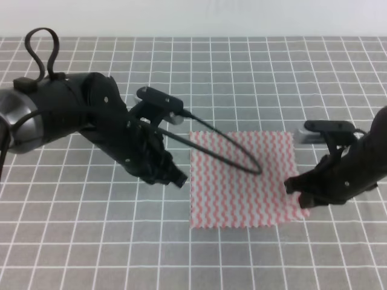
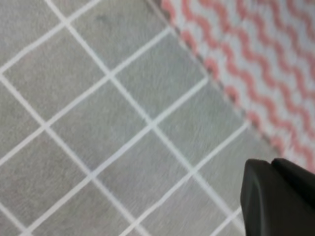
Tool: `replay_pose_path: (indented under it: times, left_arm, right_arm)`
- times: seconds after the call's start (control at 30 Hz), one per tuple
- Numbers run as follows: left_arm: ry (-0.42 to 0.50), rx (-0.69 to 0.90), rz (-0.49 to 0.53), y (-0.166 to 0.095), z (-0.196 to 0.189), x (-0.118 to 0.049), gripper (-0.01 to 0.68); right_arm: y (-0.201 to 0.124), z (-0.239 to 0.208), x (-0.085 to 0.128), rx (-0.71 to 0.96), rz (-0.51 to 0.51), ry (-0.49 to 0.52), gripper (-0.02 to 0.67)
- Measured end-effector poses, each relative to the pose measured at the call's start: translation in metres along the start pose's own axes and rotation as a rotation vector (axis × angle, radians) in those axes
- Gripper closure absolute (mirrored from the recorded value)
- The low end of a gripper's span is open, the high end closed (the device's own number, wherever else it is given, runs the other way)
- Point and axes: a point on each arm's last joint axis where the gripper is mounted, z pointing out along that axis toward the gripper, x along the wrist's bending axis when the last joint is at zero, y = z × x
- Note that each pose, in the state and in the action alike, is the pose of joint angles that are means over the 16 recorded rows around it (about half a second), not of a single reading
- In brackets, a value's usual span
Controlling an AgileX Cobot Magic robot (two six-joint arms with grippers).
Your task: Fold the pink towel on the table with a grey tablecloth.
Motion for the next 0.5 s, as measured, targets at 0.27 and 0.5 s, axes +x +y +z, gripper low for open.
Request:
replay_pose_path:
  times: [0.27, 0.5]
  left_arm:
    - [-0.008, 0.037, 0.177, -0.001, 0.002, -0.010, 0.518]
    - [-0.003, 0.028, 0.355, 0.004, 0.007, -0.032, 0.341]
  right_arm:
    - [0.015, -0.012, 0.006, -0.033, -0.032, 0.015, 0.664]
    - [0.026, -0.021, 0.010, -0.077, -0.057, 0.022, 0.665]
